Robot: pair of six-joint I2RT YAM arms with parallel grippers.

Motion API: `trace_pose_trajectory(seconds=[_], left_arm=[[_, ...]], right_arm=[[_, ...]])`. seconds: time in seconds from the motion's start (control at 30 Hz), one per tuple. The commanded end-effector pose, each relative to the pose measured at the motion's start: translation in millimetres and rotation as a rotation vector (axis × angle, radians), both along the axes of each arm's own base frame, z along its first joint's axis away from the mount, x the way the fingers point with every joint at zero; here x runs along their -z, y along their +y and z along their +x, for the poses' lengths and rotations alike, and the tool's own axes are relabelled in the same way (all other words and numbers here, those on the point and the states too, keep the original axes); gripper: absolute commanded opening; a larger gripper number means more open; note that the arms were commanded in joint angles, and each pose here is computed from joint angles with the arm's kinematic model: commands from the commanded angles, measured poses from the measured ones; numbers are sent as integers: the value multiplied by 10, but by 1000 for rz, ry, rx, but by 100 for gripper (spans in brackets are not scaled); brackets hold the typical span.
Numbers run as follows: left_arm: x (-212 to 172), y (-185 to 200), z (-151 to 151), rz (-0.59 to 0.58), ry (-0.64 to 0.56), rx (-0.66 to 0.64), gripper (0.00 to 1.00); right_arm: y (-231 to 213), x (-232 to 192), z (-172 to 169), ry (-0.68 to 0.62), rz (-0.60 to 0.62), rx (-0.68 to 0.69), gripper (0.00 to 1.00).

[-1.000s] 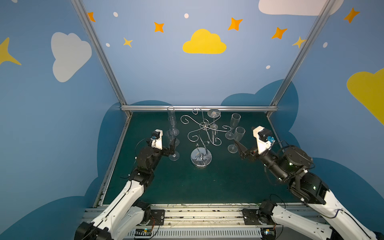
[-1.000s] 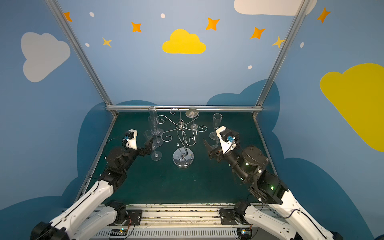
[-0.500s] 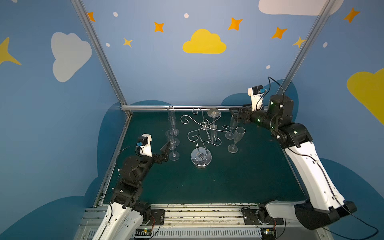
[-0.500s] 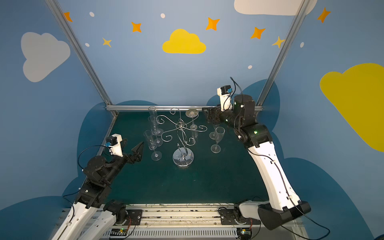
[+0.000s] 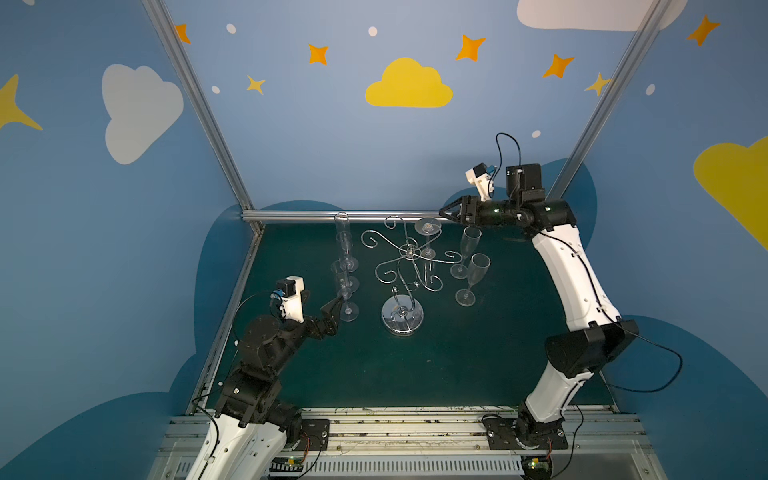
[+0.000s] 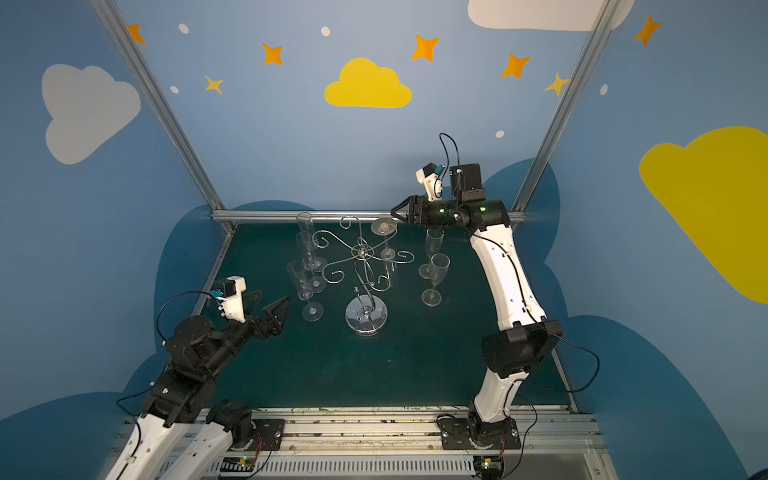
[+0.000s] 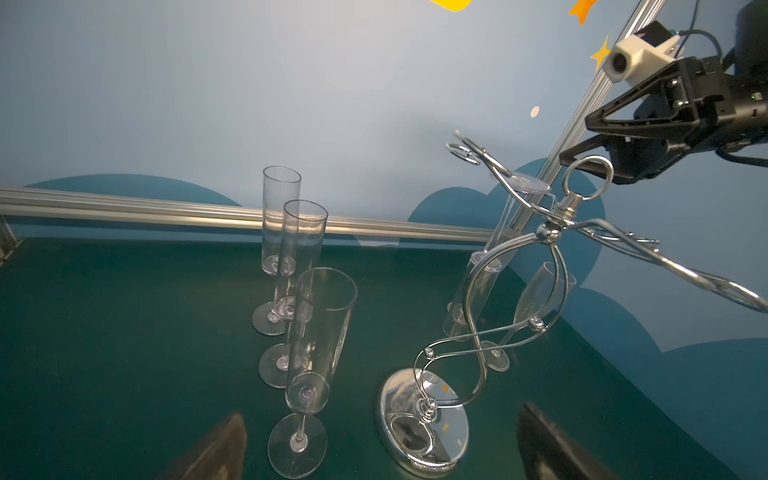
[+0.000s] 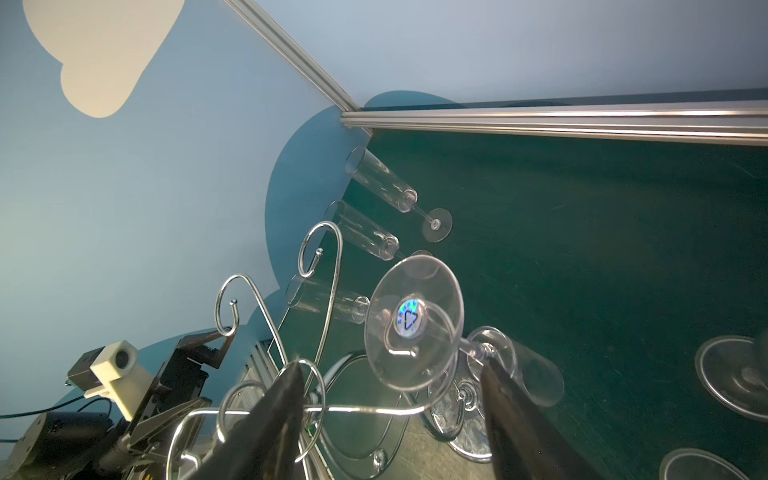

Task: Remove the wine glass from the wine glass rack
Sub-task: 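Reach the right gripper over the rack to a hanging glass's foot, then close the right gripper on the hanging glass's foot and hold it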

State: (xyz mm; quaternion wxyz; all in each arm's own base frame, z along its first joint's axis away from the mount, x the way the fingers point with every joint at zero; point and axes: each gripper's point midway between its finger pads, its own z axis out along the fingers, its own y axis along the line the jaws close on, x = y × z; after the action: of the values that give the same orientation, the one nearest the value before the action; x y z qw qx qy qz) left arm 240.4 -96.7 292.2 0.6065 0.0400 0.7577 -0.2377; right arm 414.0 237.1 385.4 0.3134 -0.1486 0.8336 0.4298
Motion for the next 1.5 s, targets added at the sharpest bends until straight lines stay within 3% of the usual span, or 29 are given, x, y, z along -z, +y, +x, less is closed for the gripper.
trace_pose_trajectory(seconds=[0.0, 0.33, 1.47], left_arm=[[57, -28, -47, -22, 22, 19, 99], [91, -28, -125, -17, 34, 32, 99], [102, -6, -169, -25, 26, 26, 99]], right_arm=[[63, 69, -39, 76, 16, -55, 63], [187, 326, 191, 155, 33, -72, 55], [451, 455, 167, 218, 88, -168, 9]])
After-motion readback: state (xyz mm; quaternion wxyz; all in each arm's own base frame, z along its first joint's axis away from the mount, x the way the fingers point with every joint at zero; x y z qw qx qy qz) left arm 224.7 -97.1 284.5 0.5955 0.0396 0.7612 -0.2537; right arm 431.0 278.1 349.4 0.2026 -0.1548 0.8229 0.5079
